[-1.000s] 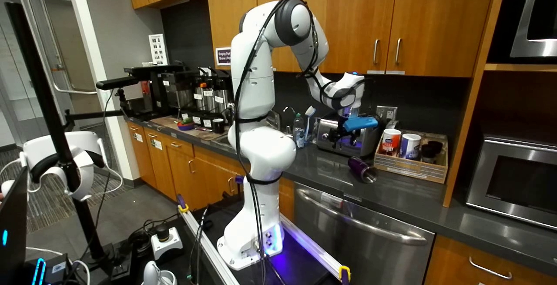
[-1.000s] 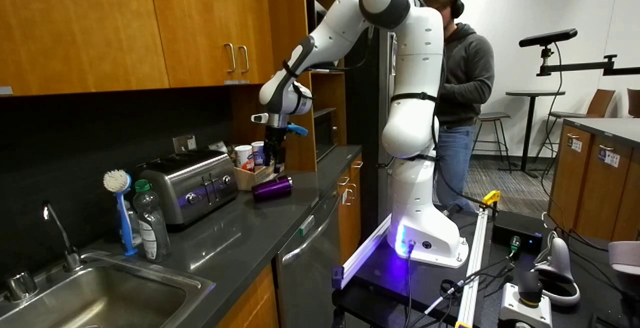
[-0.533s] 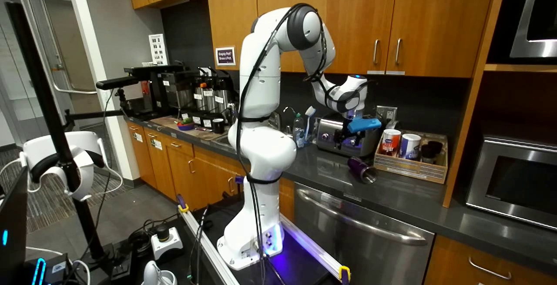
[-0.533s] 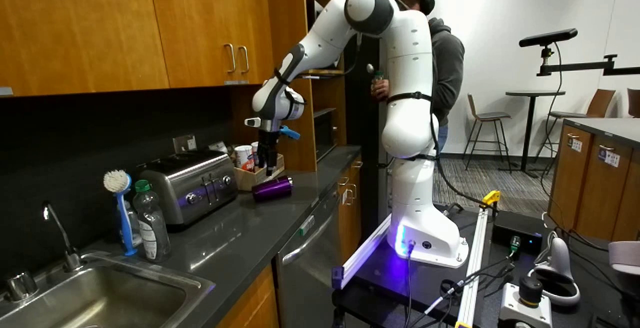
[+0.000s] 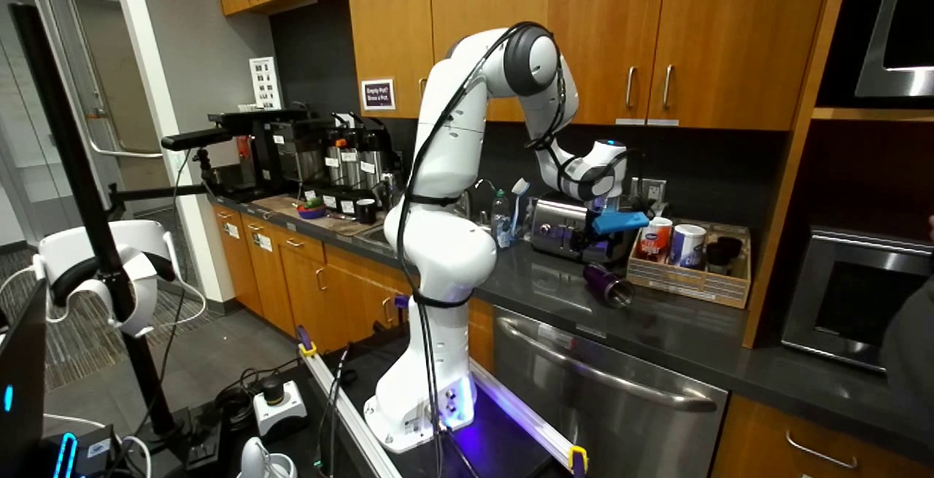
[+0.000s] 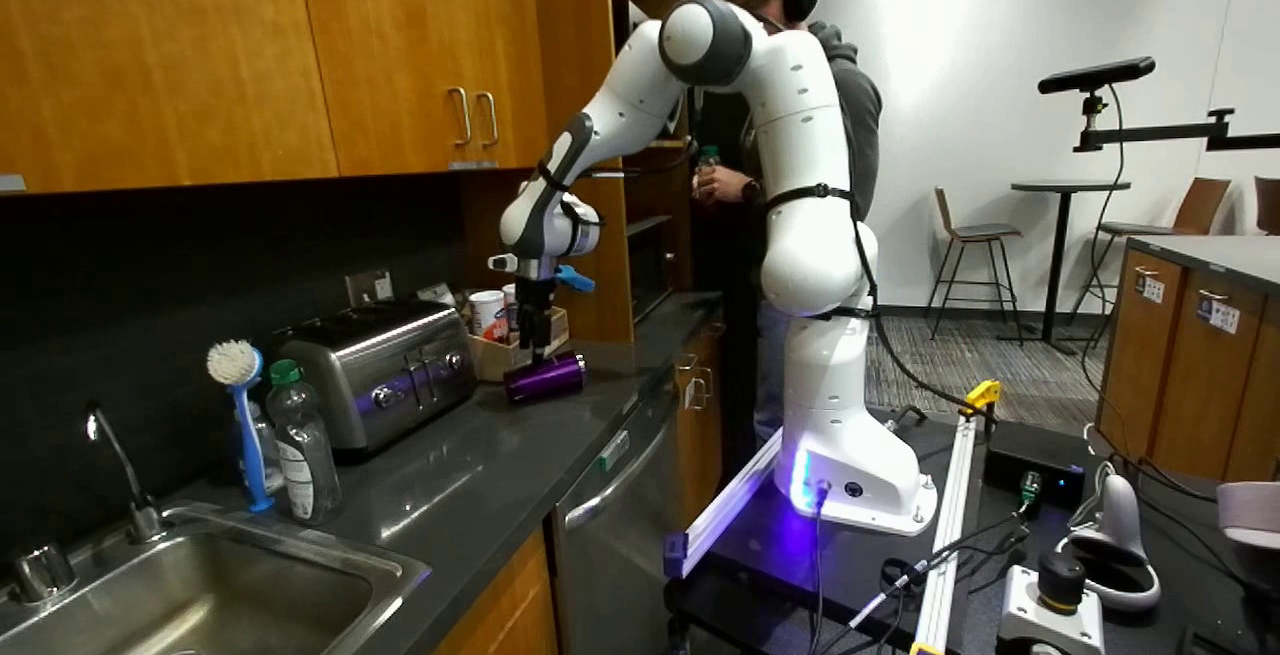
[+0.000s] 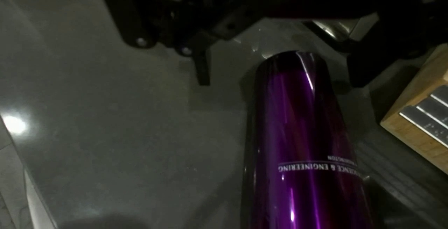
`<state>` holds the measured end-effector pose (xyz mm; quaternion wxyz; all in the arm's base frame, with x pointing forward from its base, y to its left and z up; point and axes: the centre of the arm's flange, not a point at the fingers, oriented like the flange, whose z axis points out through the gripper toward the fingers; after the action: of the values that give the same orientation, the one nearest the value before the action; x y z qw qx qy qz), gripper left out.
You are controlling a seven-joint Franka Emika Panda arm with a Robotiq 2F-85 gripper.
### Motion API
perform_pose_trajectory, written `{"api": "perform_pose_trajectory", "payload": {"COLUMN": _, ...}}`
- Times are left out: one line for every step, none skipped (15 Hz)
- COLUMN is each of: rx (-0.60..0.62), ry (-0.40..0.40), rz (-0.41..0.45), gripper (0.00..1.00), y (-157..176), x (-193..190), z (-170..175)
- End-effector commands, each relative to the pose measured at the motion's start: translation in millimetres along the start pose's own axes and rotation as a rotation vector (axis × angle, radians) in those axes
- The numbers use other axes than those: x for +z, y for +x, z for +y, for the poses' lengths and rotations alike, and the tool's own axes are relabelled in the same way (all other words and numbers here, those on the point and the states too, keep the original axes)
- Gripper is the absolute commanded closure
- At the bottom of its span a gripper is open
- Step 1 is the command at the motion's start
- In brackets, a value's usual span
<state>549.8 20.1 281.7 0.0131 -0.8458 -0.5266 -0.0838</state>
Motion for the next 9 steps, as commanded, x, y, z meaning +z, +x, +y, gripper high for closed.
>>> {"api": "perform_pose_trajectory", "payload": {"rx": 0.009, "ry": -0.012, "rz": -0.025, "gripper": 0.0, "y": 2, "x": 4, "z": 9}}
{"api": "perform_pose_trajectory", "payload": {"rx": 0.008, "ry": -0.01, "rz": -0.031, "gripper": 0.0, "y": 2, "x": 6, "z": 10}}
{"api": "perform_pose_trajectory", "payload": {"rx": 0.007, "ry": -0.008, "rz": -0.036, "gripper": 0.0, "y": 2, "x": 8, "z": 10}}
{"api": "perform_pose_trajectory", "payload": {"rx": 0.007, "ry": -0.005, "rz": -0.042, "gripper": 0.0, "y": 1, "x": 11, "z": 10}}
{"api": "perform_pose_trajectory", "payload": {"rx": 0.008, "ry": 0.0, "rz": -0.045, "gripper": 0.0, "y": 1, "x": 14, "z": 10}}
{"api": "perform_pose_trajectory", "payload": {"rx": 0.008, "ry": 0.007, "rz": -0.047, "gripper": 0.0, "y": 1, "x": 18, "z": 10}}
{"api": "perform_pose_trajectory", "payload": {"rx": 0.009, "ry": 0.012, "rz": -0.048, "gripper": 0.0, "y": 1, "x": 21, "z": 10}}
{"api": "perform_pose_trajectory", "payload": {"rx": 0.01, "ry": 0.017, "rz": -0.051, "gripper": 0.0, "y": 0, "x": 25, "z": 10}}
{"api": "perform_pose_trajectory", "payload": {"rx": 0.01, "ry": 0.022, "rz": -0.053, "gripper": 0.0, "y": 0, "x": 28, "z": 10}}
